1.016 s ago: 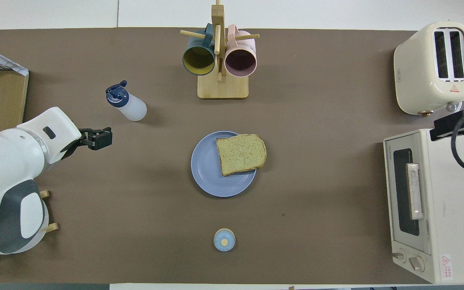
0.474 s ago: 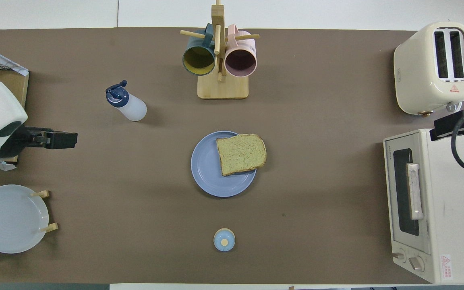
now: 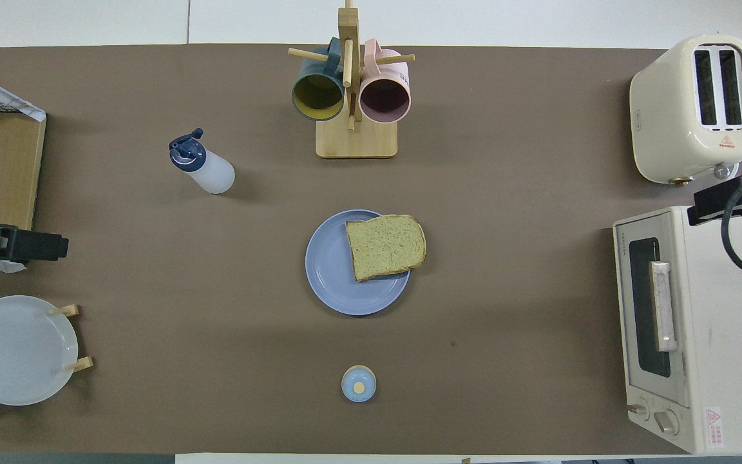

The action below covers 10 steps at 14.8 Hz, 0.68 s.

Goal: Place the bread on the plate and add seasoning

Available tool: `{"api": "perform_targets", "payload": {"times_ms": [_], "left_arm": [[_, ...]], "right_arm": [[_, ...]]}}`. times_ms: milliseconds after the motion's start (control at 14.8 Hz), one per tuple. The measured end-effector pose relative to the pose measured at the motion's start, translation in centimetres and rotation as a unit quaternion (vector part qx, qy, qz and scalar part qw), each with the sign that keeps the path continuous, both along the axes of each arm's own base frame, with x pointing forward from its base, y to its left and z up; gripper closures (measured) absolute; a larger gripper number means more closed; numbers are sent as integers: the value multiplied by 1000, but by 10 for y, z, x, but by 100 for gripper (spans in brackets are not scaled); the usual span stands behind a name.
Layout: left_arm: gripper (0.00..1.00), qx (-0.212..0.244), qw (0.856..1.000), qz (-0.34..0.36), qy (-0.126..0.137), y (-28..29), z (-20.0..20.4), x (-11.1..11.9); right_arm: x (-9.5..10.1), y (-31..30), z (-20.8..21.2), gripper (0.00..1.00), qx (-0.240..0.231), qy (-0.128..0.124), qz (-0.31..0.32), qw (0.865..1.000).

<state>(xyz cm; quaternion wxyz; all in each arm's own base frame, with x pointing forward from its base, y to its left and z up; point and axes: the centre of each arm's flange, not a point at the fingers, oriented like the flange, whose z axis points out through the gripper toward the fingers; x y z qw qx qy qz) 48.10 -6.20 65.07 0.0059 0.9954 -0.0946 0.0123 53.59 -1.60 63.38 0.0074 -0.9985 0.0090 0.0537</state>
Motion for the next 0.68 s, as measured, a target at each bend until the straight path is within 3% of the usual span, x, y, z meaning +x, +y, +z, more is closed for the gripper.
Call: {"api": "perform_targets", "payload": {"times_ms": [677], "left_arm": [[0, 1, 999, 3, 44, 4, -27, 21]], "right_arm": [[0, 0, 0, 0, 0, 0, 0, 1000]]}}
